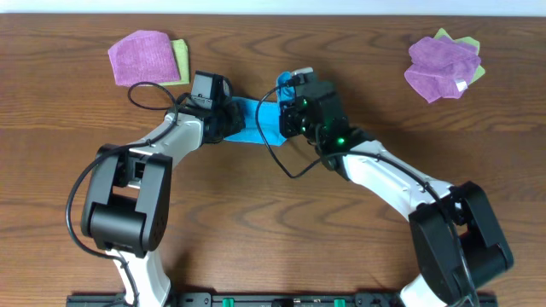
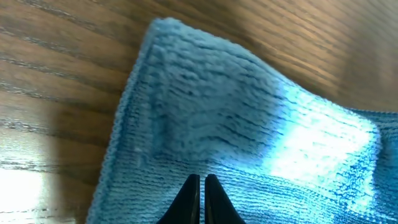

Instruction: Fold the cloth

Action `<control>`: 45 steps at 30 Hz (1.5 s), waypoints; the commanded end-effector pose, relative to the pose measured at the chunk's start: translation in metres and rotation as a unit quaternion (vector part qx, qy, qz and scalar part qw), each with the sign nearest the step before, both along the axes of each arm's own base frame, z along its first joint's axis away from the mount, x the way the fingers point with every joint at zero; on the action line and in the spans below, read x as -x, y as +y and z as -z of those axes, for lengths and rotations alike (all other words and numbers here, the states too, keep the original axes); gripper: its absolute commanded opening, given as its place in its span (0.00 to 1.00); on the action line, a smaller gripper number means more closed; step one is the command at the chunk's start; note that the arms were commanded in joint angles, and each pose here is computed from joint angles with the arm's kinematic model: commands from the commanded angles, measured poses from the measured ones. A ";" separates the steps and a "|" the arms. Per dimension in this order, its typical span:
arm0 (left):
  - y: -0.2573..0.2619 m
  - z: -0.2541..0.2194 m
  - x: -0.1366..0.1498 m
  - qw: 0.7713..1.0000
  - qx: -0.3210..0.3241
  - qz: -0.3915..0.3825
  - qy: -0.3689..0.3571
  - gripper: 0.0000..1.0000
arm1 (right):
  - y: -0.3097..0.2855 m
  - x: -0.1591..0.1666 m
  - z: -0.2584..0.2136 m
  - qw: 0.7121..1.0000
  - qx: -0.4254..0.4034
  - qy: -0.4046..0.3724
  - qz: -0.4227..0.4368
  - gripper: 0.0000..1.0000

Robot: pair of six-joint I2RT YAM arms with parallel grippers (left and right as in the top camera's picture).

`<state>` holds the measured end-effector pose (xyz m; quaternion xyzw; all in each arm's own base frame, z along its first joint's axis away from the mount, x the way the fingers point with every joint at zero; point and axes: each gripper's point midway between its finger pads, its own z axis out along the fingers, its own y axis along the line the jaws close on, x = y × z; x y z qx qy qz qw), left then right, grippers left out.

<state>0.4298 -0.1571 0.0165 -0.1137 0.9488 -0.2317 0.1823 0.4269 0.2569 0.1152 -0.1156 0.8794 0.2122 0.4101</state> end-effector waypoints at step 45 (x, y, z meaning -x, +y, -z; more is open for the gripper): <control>0.133 -0.064 -0.012 0.992 -0.069 -0.094 -0.053 0.06 | 0.115 -0.016 0.033 0.988 0.091 0.012 -0.123 0.01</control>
